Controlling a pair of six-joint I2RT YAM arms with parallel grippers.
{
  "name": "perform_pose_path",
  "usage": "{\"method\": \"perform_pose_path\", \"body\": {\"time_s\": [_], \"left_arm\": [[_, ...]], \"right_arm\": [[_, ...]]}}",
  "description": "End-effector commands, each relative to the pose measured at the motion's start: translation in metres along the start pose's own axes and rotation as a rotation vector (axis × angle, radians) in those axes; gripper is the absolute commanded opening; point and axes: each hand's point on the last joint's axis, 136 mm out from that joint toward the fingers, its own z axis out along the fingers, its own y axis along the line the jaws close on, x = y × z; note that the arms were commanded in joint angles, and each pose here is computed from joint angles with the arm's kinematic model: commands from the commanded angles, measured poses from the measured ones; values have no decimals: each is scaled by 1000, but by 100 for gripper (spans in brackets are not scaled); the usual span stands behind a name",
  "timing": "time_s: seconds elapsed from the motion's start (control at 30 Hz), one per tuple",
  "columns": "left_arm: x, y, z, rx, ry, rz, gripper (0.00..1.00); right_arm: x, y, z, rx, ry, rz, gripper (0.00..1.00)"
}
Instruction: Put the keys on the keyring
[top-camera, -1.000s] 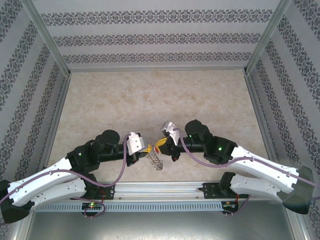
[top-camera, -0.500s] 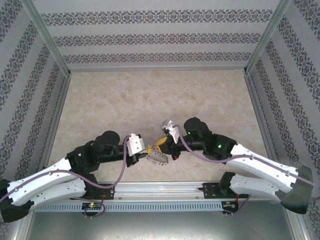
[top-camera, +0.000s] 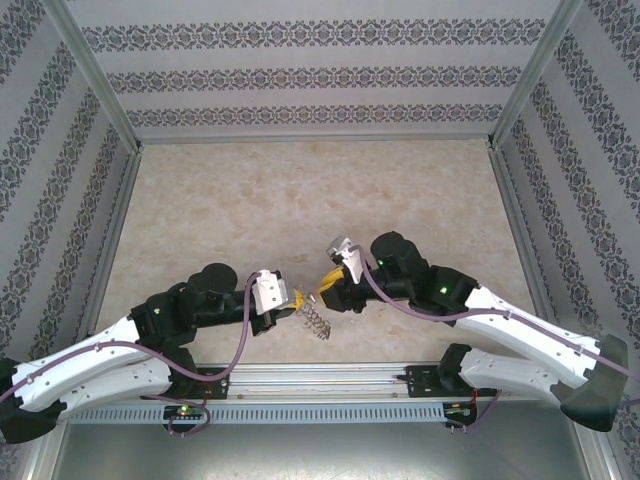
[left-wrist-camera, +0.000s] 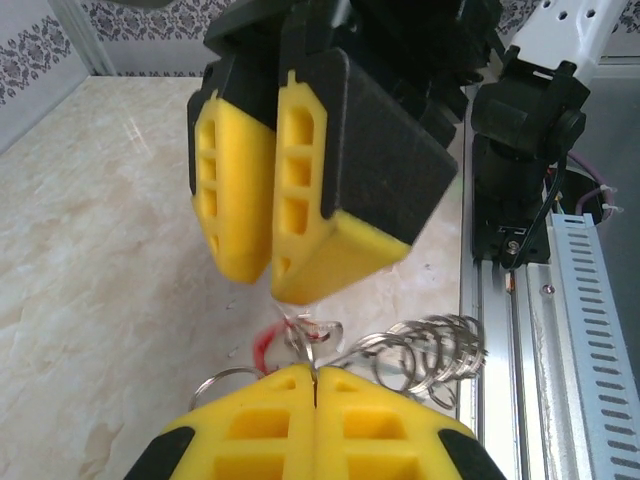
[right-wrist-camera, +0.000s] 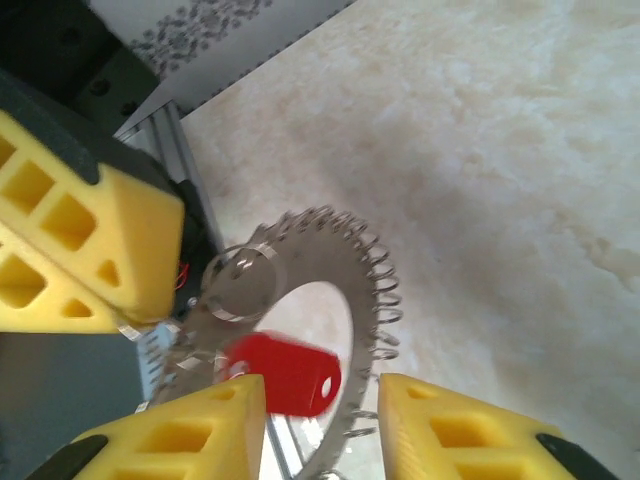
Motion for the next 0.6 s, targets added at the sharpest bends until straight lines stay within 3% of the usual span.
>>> {"method": "perform_pose_path", "body": {"time_s": [0.0, 0.33, 0.57], "left_arm": [[-32, -8, -15, 33, -99, 43, 0], [-42, -22, -19, 116, -156, 42, 0], [-59, -31, -32, 159, -252, 38, 0]], "right_arm": [[-20, 2, -21, 49, -92, -72, 39], [-25, 64, -41, -127, -217, -365, 40], [-19, 74, -34, -167, -222, -443, 40]]}}
